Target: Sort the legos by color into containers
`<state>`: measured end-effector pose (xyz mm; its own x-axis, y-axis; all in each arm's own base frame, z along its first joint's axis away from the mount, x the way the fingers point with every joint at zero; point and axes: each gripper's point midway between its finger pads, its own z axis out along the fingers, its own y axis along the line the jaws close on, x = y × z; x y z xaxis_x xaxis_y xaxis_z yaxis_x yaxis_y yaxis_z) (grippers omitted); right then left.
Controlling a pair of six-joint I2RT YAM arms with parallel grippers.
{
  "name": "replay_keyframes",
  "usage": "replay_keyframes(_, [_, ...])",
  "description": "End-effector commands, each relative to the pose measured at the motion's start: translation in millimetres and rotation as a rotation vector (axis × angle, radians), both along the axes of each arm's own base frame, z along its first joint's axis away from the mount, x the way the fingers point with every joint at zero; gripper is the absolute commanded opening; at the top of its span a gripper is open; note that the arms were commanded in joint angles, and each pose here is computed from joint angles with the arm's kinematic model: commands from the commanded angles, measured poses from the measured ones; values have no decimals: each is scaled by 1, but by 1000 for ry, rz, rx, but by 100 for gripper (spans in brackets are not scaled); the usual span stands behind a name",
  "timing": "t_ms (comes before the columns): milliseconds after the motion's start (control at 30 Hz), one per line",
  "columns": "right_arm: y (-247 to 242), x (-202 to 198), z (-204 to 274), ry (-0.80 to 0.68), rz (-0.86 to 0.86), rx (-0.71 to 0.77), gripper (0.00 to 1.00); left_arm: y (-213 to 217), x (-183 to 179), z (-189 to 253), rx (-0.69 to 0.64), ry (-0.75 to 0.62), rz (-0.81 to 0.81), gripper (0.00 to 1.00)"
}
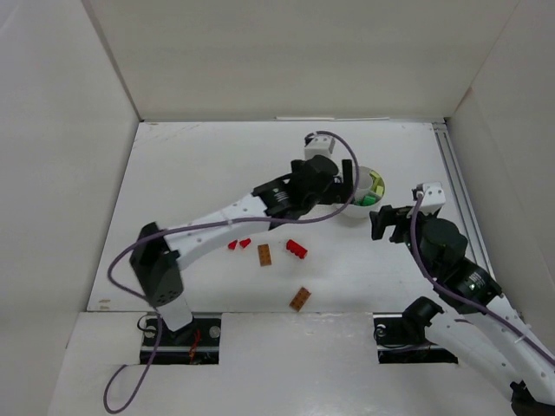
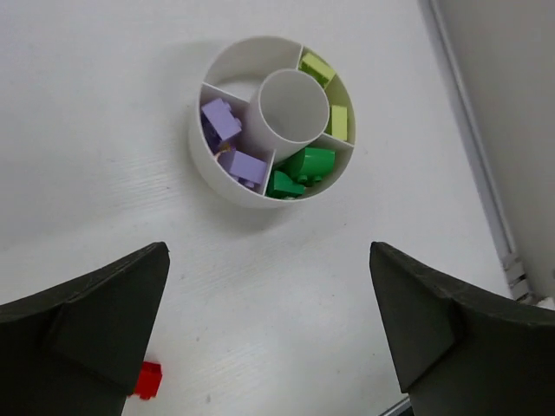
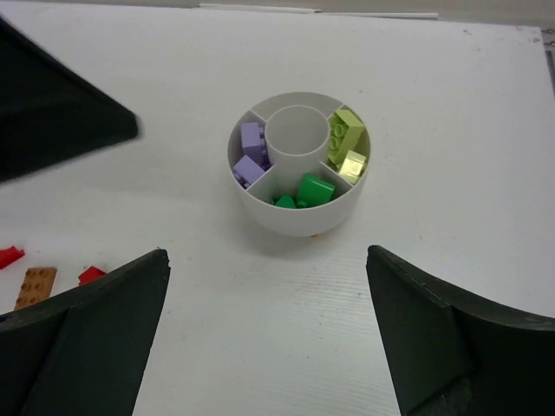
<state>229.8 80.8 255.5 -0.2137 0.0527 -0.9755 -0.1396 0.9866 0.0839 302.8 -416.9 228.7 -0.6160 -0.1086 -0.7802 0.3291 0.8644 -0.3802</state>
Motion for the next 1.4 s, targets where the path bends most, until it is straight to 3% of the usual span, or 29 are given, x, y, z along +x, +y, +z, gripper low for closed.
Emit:
replay_keyframes(0, [23, 6, 13, -37, 114, -9, 100, 54, -13, 55, -129, -72, 120, 99])
replay_keyframes(167, [63, 12, -5, 12, 316, -83, 100, 134, -45, 28, -130, 5, 289, 99])
replay_keyframes(200, [74, 12, -7, 18, 365, -94, 100, 157, -54, -2, -66, 55, 328, 99])
replay_keyframes(267, [100, 12, -31, 88, 483, -143, 100, 182, -72, -4, -145, 97, 395, 99])
replay_keyframes(333, [130, 11, -51, 138, 586, -182, 100, 214, -91, -28, -143, 148, 448, 99])
replay_keyframes(467, [184, -6, -83, 194, 742, -263, 97, 243, -119, -55, -213, 237, 501, 99])
replay_keyframes(700, [225, 3, -132, 285, 708, -417, 92, 270, -140, -60, -307, 269, 530, 99])
replay_keyframes(800, [238, 15, -144, 302, 689, -442, 85, 275, -142, -63, -309, 267, 542, 99])
replay_keyframes(967, [252, 32, -164, 326, 666, -501, 83, 280, -146, -71, -272, 298, 571, 99])
replay_keyframes(1100, [259, 34, -181, 360, 678, -520, 69, 282, -147, -74, -243, 312, 583, 99])
replay_keyframes(1267, [256, 32, -195, 410, 656, -529, 66, 283, -146, -70, -239, 306, 589, 99])
replay_keyframes(1367, [251, 30, -200, 427, 641, -536, 52, 283, -146, -71, -232, 303, 584, 99])
